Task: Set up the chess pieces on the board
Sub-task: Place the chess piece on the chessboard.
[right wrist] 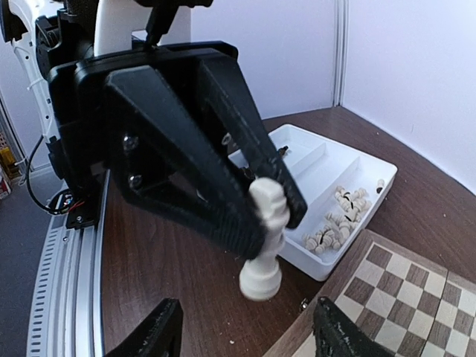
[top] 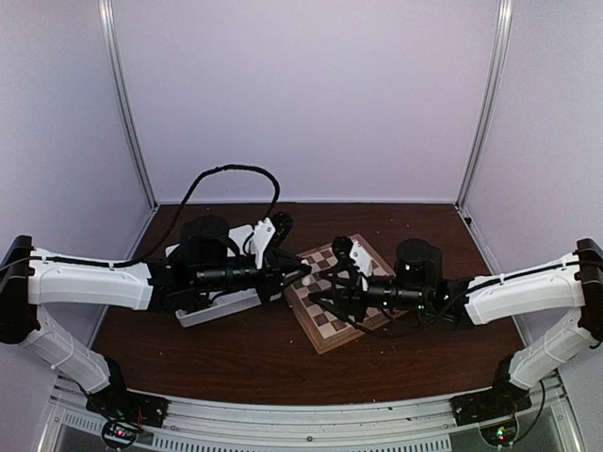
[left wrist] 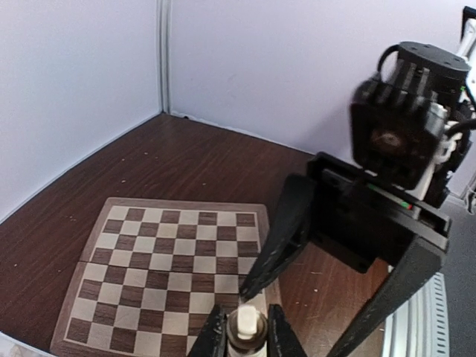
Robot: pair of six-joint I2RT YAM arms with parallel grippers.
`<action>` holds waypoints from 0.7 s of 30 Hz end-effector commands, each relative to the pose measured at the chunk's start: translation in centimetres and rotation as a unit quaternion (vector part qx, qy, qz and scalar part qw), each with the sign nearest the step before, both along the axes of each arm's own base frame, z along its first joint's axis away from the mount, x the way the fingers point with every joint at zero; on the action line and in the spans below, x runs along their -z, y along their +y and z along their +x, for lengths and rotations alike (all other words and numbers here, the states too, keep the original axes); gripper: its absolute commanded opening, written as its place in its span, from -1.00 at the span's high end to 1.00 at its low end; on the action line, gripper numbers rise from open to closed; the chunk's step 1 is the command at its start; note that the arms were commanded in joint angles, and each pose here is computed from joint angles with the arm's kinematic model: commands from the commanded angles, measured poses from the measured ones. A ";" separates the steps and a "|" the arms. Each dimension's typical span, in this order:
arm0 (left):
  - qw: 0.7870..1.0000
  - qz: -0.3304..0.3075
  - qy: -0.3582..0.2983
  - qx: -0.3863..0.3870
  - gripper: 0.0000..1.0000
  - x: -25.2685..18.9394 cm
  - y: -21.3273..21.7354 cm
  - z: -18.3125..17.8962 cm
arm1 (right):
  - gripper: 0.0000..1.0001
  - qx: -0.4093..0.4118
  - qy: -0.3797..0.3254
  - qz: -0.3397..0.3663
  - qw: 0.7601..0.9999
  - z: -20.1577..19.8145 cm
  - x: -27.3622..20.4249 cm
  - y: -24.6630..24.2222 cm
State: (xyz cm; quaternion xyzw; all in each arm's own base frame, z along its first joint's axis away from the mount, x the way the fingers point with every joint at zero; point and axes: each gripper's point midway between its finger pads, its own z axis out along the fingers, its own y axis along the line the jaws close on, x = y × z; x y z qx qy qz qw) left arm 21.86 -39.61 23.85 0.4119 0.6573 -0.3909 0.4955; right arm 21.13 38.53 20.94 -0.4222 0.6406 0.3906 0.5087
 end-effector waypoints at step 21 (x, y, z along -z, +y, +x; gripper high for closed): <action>0.983 0.047 0.001 -0.180 1.00 9.6 -1.7 10.0 | -0.48 0.251 0.070 -0.092 0.961 0.1 4.1 -14.8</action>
